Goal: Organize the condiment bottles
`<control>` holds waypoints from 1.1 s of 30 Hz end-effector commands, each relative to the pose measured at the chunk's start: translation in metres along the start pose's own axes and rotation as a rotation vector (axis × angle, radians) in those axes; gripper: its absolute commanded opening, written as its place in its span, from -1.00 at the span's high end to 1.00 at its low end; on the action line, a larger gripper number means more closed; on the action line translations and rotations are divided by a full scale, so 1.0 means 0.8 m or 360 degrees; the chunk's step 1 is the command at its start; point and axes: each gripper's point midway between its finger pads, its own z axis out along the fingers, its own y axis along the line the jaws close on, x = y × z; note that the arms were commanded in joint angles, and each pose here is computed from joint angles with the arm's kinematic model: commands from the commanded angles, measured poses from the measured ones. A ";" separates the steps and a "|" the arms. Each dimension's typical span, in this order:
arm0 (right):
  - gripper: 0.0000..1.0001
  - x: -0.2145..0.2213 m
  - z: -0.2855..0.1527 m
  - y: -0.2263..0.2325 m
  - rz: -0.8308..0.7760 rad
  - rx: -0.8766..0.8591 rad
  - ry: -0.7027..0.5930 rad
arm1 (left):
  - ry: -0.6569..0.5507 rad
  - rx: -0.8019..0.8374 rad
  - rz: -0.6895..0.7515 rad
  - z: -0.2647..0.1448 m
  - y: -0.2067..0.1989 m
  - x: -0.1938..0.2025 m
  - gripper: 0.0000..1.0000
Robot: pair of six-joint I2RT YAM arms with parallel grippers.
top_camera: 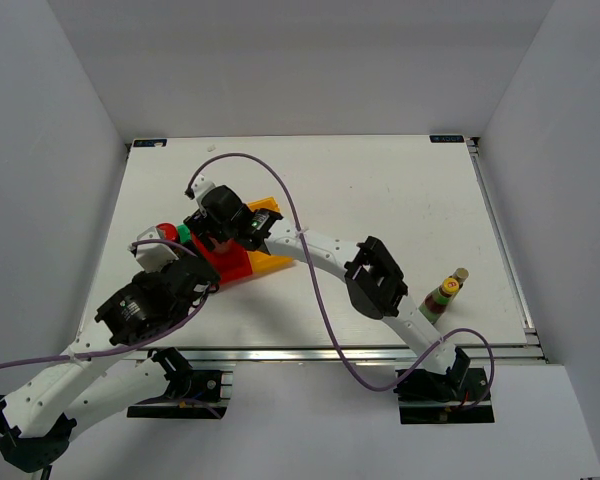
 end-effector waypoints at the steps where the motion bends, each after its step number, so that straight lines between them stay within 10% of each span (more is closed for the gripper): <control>1: -0.79 -0.089 -0.042 -0.008 0.0031 0.0017 -0.0270 | -0.0008 0.0010 -0.0015 0.000 -0.001 -0.001 -0.96; 13: -0.79 -0.132 -0.187 -0.079 0.0135 0.0217 -0.0325 | -0.0018 0.0094 0.0030 -0.004 -0.021 -0.010 -0.96; 23: -0.79 0.103 -0.326 -0.247 0.0715 0.0673 0.0192 | -0.0003 0.0394 0.0260 0.012 -0.117 -0.007 -0.96; 33: -0.79 0.221 -0.417 -0.245 0.0872 0.0916 0.0384 | 0.0170 0.0816 0.0584 0.027 -0.223 0.042 -0.96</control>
